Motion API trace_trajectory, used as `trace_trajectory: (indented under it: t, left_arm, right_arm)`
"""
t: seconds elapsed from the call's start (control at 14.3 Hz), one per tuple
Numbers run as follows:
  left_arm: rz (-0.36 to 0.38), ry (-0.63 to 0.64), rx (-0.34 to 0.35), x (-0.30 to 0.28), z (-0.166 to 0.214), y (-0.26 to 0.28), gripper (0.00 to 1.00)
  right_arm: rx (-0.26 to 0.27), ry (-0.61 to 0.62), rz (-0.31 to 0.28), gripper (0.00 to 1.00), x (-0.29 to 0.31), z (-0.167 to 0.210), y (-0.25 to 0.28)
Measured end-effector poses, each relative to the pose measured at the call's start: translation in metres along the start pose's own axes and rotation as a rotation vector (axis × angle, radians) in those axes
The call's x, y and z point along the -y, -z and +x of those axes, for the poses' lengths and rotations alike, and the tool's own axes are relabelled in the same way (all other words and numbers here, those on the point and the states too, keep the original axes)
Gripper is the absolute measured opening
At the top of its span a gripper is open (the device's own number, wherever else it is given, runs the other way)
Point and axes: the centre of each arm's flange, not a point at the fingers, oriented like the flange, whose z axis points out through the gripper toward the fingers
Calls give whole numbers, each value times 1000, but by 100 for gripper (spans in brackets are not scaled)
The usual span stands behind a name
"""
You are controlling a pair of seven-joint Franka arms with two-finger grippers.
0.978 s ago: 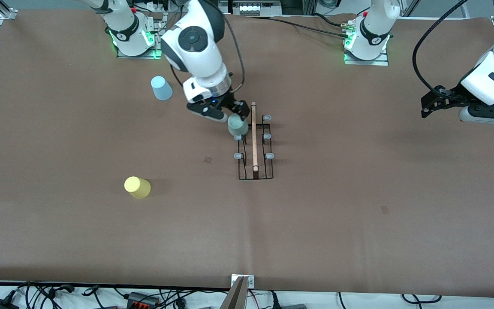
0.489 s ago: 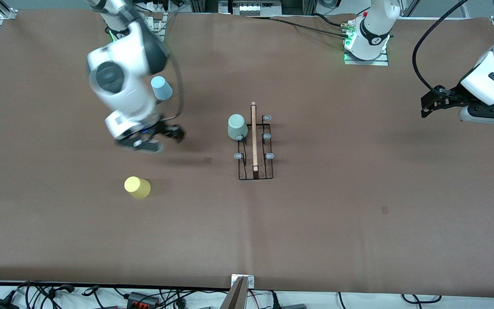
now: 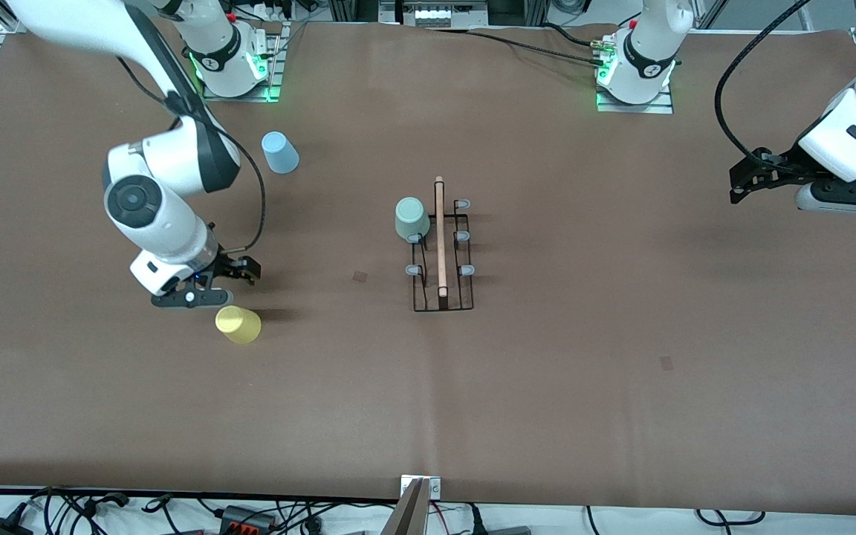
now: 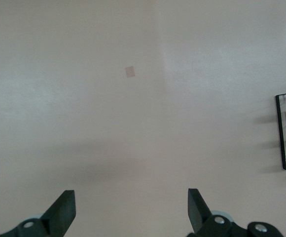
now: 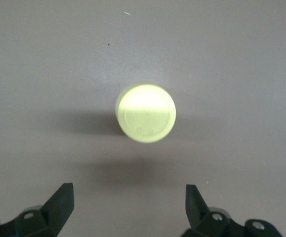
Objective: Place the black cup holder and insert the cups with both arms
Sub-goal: 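Grasp the yellow cup with the right gripper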
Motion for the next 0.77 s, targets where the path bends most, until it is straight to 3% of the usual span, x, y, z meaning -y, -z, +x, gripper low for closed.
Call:
trace_trajectory:
  t: [0.35,0.77]
  left_arm:
    - [0,0,-1,0,0,1,100]
    - [0,2,0,1,0,1,100]
  right_arm:
    - [-73,40,-11,100,-9,14,-34]
    - [-131,31,25,100,-13,28,-58]
